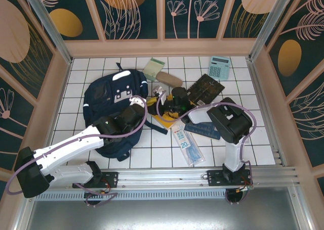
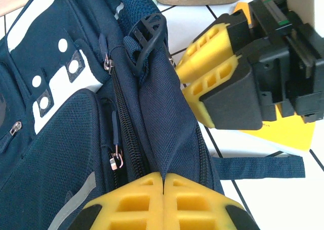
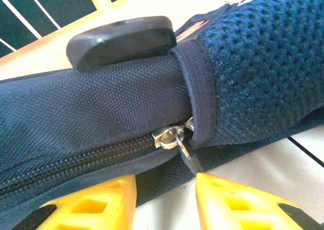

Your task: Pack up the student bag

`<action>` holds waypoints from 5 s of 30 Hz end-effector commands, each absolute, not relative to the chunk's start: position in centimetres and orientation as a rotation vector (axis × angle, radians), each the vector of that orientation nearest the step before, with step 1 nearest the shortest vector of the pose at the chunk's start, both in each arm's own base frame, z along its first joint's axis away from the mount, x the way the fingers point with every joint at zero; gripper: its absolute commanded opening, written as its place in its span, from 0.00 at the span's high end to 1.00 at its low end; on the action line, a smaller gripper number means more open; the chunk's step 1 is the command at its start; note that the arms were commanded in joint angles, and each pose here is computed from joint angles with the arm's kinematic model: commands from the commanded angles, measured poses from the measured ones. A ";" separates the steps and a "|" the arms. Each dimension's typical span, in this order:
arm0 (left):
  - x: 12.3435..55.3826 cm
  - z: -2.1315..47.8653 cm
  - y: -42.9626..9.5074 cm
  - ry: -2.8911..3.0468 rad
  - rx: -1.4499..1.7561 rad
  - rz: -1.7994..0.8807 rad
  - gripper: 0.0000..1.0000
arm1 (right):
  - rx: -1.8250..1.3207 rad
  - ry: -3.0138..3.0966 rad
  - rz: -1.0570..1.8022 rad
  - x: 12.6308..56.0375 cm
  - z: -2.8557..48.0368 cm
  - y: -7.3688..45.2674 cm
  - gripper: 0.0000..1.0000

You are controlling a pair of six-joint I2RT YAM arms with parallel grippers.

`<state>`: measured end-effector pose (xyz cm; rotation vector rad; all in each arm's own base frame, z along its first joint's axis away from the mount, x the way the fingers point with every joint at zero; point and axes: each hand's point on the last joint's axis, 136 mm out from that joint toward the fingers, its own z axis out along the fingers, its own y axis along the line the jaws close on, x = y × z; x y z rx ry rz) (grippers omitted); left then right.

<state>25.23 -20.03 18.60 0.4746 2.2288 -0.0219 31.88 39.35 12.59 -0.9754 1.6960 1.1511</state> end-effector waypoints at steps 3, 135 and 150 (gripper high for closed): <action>25.8 21.9 -20.6 2.144 0.423 -0.095 1.00 | -0.989 1.642 1.091 33.1 12.9 40.4 0.63; 36.9 11.4 -25.0 2.522 0.287 -0.340 1.00 | -1.016 1.721 0.813 22.2 12.9 38.9 1.00; 45.7 15.7 -22.8 2.422 -0.049 -0.220 1.00 | -1.163 1.796 0.585 21.3 10.6 39.5 1.00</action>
